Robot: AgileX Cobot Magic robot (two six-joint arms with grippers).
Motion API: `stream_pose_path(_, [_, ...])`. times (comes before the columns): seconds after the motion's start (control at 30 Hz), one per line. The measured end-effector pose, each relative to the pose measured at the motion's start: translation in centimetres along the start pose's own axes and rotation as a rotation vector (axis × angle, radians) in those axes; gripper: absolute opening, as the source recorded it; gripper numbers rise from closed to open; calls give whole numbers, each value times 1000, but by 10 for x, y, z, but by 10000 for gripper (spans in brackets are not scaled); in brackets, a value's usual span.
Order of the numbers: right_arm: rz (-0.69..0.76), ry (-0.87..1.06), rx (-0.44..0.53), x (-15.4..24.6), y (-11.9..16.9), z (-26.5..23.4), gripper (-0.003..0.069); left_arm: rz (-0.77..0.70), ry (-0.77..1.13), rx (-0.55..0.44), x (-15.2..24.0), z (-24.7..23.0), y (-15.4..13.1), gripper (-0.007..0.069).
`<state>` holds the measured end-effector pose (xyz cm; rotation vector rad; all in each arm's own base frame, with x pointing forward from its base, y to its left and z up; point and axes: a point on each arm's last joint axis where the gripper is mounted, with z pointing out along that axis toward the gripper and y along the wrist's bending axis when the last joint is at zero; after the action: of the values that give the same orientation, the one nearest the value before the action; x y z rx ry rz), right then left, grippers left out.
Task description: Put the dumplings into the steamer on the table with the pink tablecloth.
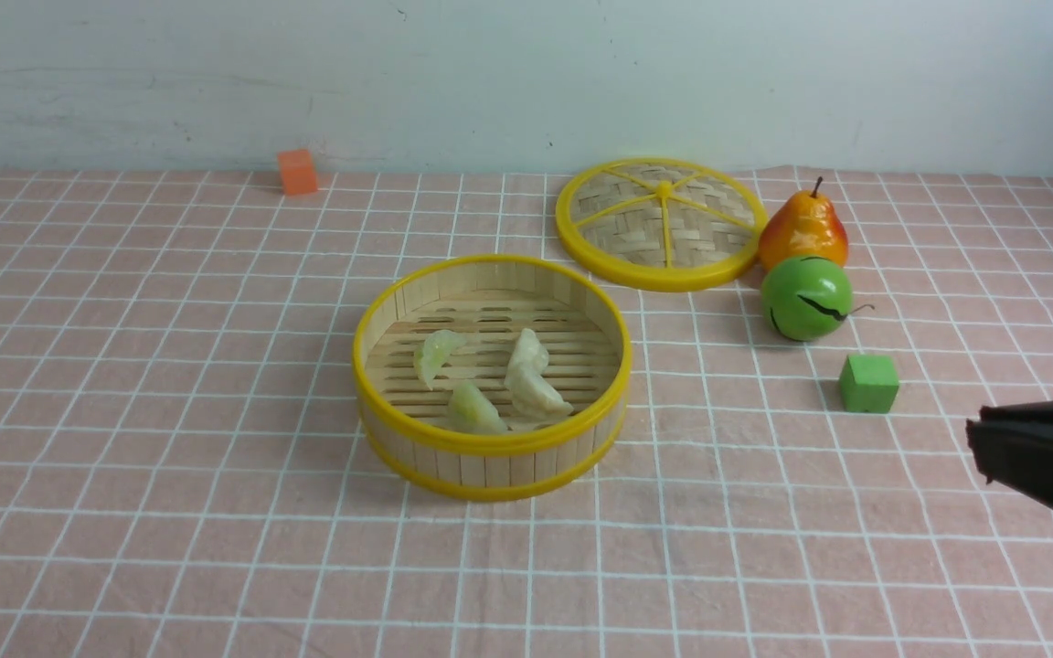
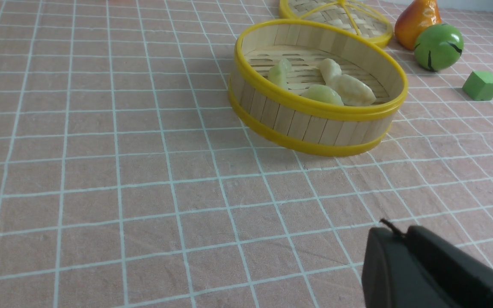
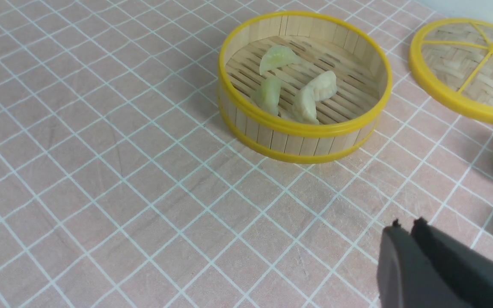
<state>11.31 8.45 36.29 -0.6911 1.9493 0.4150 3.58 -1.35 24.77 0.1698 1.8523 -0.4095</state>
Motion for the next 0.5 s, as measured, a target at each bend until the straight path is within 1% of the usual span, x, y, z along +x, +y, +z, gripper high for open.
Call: stream_pose_path(0.5, [0,1,0,0,0,0,62,0,0,0,0,0,0,39])
